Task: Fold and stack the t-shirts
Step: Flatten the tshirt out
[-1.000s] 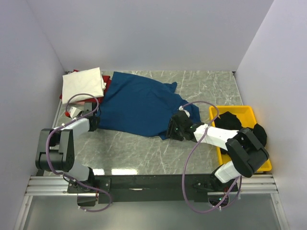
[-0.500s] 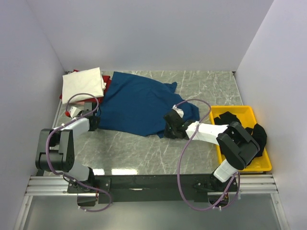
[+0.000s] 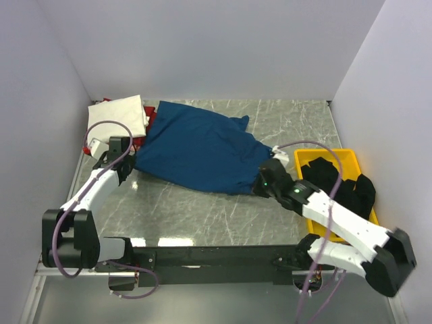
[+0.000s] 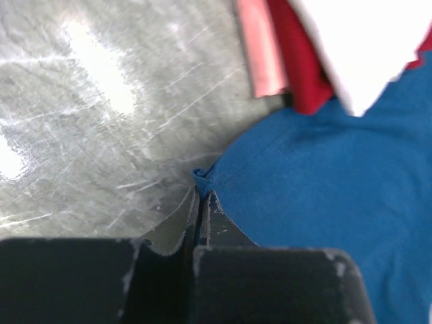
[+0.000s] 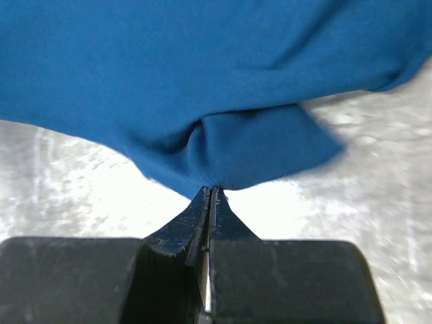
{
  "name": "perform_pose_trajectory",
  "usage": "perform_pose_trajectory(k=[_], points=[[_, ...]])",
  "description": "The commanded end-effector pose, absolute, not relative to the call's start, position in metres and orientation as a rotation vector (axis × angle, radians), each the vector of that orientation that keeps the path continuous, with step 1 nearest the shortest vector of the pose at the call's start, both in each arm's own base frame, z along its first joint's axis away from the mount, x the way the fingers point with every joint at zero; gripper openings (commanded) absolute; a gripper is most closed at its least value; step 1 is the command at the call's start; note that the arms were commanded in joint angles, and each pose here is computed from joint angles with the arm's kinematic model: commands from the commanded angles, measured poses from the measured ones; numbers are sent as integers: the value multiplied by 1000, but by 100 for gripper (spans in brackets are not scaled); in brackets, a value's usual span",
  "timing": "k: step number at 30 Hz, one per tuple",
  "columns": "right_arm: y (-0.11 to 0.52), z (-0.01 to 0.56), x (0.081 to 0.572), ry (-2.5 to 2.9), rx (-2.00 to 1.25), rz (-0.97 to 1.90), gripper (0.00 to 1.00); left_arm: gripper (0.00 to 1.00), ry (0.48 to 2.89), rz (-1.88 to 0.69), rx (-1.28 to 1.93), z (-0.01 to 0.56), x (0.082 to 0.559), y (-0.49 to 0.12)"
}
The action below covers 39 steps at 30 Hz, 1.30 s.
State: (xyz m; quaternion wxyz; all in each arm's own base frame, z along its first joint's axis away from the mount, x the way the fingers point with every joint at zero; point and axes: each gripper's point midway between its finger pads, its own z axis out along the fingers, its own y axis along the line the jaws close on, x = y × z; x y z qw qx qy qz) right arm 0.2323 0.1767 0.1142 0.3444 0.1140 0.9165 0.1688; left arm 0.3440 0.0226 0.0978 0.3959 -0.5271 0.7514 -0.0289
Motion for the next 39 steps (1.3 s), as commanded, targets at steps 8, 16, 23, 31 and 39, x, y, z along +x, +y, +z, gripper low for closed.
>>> perform_pose_trajectory(k=[8, 16, 23, 31, 39], points=[[121, 183, 203, 2262, 332, 387, 0, 1, 1795, -125, -1196, 180, 346, 28], [175, 171, 187, 2321, 276, 739, 0, 1, 1789, -162, -1119, 201, 348, 24], [298, 157, 141, 2456, 16, 957, 24, 1, 1824, -157, -1117, 185, 351, 21], [311, 158, 151, 2455, -21, 737, 38, 1, 1839, -166, -1107, 179, 352, 19], [161, 101, 186, 2382, 412, 516, 40, 1, 1841, -219, -1108, 175, 351, 12]])
